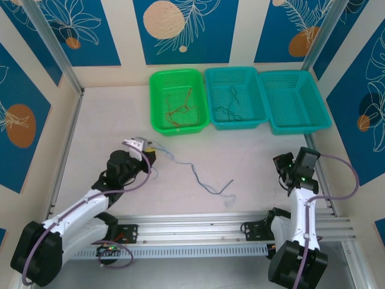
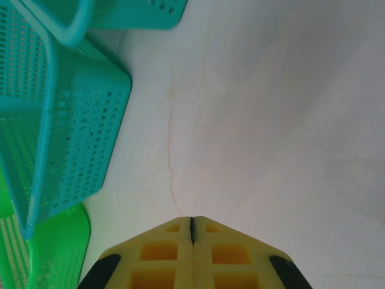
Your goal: Untangle the cables
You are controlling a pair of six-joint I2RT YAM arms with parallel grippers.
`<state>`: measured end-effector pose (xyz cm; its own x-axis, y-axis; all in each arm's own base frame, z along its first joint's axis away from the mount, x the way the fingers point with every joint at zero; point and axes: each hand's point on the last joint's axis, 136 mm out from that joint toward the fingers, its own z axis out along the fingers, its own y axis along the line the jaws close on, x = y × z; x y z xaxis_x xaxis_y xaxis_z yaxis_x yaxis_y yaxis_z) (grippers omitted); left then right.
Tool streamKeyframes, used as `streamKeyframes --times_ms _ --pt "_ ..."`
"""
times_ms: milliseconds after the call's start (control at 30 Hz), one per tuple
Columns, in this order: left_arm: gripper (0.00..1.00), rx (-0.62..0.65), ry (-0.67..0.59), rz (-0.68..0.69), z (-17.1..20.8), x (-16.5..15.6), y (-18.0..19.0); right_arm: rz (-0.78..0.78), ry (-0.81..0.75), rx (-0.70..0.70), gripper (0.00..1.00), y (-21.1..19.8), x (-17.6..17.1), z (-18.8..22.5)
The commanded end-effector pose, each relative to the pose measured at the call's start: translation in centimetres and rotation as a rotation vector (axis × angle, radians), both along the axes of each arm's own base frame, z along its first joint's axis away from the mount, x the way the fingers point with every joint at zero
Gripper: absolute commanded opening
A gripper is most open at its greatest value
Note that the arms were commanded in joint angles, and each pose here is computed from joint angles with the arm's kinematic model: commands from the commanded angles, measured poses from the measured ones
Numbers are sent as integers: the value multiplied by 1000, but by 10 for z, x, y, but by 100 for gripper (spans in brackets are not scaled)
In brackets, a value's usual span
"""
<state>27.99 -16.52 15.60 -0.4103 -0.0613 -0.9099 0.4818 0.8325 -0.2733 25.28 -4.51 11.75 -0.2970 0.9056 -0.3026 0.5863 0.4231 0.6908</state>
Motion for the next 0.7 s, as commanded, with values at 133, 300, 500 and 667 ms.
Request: streamKeyframes --times_ms 133,300,500,667 --pt "0 -74 66 -181 -9 -18 -26 636 -392 -19 15 115 30 71" --pt "0 -89 30 -279 9 -22 -41 1193 -632 -389 49 241 -5 86" --pt "0 -107 -18 -366 38 -30 -53 1485 -768 -643 75 313 -13 54" --pt "0 -119 -47 -396 55 -36 -55 1566 -703 -708 78 345 25 10"
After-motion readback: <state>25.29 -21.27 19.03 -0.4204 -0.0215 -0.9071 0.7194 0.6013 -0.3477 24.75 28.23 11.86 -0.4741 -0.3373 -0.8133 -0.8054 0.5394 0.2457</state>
